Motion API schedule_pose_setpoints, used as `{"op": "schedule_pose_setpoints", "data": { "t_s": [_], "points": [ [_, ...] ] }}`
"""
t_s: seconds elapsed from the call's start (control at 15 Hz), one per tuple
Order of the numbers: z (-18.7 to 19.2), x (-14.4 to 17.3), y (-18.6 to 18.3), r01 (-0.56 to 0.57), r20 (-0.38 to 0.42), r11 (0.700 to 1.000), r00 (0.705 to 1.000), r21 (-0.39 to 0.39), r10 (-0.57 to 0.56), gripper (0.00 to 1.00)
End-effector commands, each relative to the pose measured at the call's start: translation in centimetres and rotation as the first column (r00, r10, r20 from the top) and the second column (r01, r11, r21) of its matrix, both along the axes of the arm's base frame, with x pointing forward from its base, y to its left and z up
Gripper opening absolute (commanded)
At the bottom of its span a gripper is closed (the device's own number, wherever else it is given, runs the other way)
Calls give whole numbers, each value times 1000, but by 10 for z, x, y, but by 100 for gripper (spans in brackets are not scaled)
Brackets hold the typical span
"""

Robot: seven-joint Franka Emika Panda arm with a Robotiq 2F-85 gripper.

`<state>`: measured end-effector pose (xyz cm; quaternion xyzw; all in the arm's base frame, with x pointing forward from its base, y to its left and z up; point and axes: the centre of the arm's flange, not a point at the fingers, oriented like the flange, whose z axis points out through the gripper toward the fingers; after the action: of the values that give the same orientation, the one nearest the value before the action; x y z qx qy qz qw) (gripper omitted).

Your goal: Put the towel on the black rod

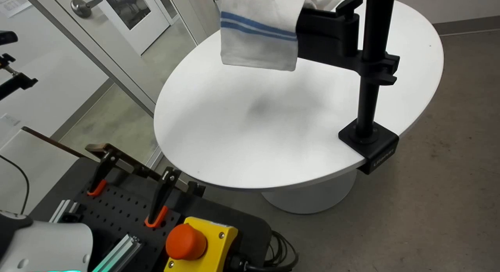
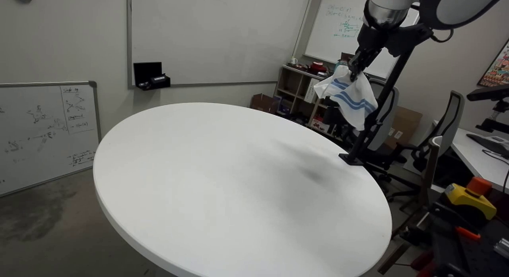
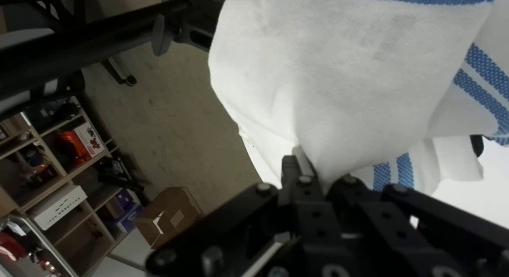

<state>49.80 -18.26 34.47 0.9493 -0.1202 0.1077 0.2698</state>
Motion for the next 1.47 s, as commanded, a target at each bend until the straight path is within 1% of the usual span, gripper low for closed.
{"op": "schedule_pose_setpoints", "data": {
  "t_s": [0.0, 0.27, 0.33, 0.4, 0.53, 0.73, 1.0, 1.07, 1.2, 1.33, 1.4],
  "points": [
    [-11, 14, 1, -15, 4, 1000, 1000, -25, 15, 2],
    [-23, 14, 3, -16, -17, 1000, 1000, -18, 16, 2],
    [-26, 14, 4, -16, -24, 1000, 1000, -15, 16, 32],
    [-28, 14, 5, -15, -28, 1000, 999, -14, 15, 33],
    [-32, 14, 6, -17, -35, 1000, 999, -10, 16, 46],
    [-36, 14, 8, -18, -44, 1000, 999, -9, 18, 70],
    [-36, 13, 9, -17, -41, 1000, 999, -7, 16, 98],
    [-36, 13, 9, -16, -40, 1000, 999, -6, 15, 100],
    [-32, 12, 10, -18, -32, 1000, 999, 3, 18, 100],
    [-24, 12, 18, -48, -5, 998, 999, 44, 48, 100],
    [-17, 13, 24, -66, 22, 995, 998, 71, 64, 100]
  ]
}}
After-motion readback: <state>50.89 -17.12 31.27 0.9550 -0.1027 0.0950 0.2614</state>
